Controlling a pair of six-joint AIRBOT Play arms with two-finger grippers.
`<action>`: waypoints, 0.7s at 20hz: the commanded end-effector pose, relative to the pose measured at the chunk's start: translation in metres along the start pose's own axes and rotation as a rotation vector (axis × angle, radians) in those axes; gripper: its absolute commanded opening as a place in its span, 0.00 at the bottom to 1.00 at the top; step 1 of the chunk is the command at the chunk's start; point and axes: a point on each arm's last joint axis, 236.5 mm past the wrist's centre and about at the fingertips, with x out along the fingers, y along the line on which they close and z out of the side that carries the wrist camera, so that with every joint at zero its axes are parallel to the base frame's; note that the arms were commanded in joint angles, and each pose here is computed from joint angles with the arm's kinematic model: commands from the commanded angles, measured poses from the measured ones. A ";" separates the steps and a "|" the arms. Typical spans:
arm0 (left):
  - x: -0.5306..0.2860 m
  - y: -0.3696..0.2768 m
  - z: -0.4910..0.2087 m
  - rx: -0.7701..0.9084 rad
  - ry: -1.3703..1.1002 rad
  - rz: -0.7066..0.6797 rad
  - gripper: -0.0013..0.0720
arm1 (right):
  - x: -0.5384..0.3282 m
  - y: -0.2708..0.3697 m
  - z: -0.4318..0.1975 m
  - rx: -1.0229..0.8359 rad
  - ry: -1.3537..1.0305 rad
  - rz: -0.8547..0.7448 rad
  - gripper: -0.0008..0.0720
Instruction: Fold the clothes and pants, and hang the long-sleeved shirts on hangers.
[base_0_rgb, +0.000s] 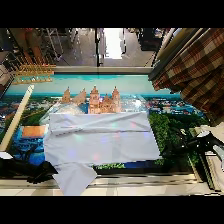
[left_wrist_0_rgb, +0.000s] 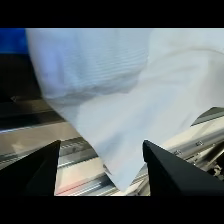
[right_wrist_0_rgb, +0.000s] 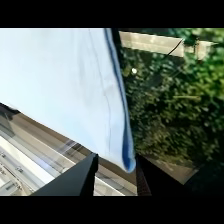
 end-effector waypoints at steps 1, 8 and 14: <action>0.014 -0.001 0.022 0.020 -0.093 0.041 0.47 | 0.009 0.010 -0.001 -0.045 0.037 -0.001 0.32; -0.011 -0.026 0.023 0.061 -0.098 -0.048 0.03 | -0.004 0.040 -0.013 -0.075 0.079 0.052 0.04; -0.135 -0.094 0.079 0.194 -0.368 -0.248 0.02 | -0.061 0.085 0.017 -0.068 -0.089 0.015 0.03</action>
